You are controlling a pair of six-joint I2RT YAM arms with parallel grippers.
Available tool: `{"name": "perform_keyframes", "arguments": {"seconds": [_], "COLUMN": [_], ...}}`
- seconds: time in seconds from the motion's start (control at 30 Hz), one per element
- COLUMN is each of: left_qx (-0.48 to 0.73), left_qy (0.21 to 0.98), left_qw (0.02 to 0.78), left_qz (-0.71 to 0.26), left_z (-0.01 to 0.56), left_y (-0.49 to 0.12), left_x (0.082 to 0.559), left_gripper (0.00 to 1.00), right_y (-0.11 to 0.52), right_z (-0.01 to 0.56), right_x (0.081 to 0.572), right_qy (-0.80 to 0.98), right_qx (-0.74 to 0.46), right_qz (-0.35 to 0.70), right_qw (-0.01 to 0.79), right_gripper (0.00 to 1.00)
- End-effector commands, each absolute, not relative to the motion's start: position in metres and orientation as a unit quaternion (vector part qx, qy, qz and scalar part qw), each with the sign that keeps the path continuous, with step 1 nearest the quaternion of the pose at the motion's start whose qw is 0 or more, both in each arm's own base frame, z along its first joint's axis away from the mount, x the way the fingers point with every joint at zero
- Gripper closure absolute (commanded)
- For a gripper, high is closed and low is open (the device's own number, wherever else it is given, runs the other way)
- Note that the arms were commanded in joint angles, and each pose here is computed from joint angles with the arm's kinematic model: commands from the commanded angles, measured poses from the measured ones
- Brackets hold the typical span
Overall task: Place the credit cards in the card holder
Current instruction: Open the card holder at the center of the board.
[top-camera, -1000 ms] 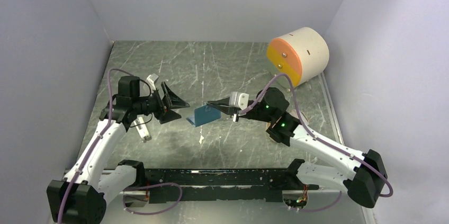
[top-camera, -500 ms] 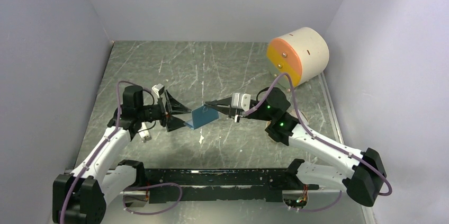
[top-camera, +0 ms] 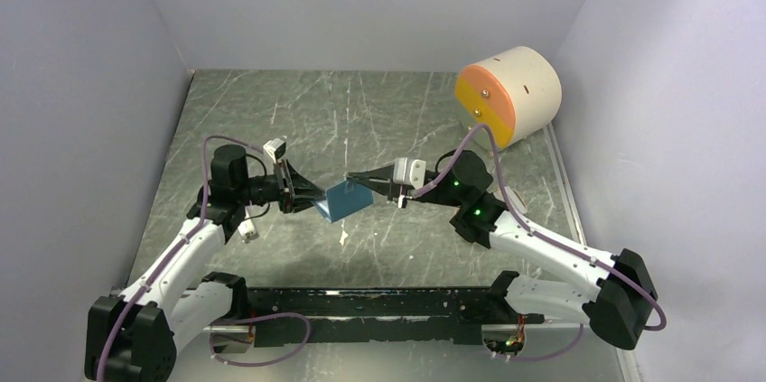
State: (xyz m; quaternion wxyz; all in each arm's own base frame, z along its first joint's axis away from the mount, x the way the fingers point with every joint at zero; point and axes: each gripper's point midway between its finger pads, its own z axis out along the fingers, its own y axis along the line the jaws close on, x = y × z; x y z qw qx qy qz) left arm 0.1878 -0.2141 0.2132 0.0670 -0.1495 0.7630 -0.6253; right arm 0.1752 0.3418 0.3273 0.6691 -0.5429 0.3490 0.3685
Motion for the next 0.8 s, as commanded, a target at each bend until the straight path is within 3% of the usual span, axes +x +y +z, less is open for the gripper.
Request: {"name": "perform_keyframes", "arguments": {"seconds": [0.0,0.1,0.27,0.3,0.5,0.77], "left_qx": [-0.117,-0.094,-0.089,-0.089,-0.093,-0.080], "left_qy": [0.773,0.793,0.829,0.829,0.831,0.858], "left_qw": [0.111,0.170,0.301,0.324,0.383,0.425], "left_qz": [-0.614,-0.577,-0.463,-0.448,-0.393,-0.276], "left_z": [0.224,0.230,0.228,0.227,0.204,0.164], "left_y": [-0.214,-0.209,-0.182,-0.176,-0.171,-0.179], "left_x": [0.195,0.208,0.244,0.249,0.268,0.280], "left_gripper": [0.87,0.91,0.91,0.91,0.91,0.91], "right_y": [0.332,0.323,0.300,0.295,0.286,0.340], "right_z": [0.318,0.307,0.305,0.305,0.285,0.241], "right_x": [0.177,0.182,0.199,0.205,0.229,0.226], "right_qy": [0.372,0.423,0.540,0.568,0.706,0.800], "right_qx": [-0.520,-0.478,-0.347,-0.308,-0.104,-0.032], "right_qz": [0.362,0.372,0.398,0.405,0.435,0.479], "right_qw": [0.678,0.674,0.656,0.648,0.549,0.359], "right_gripper": [0.96,0.82,0.44,0.40,0.41,0.52]}}
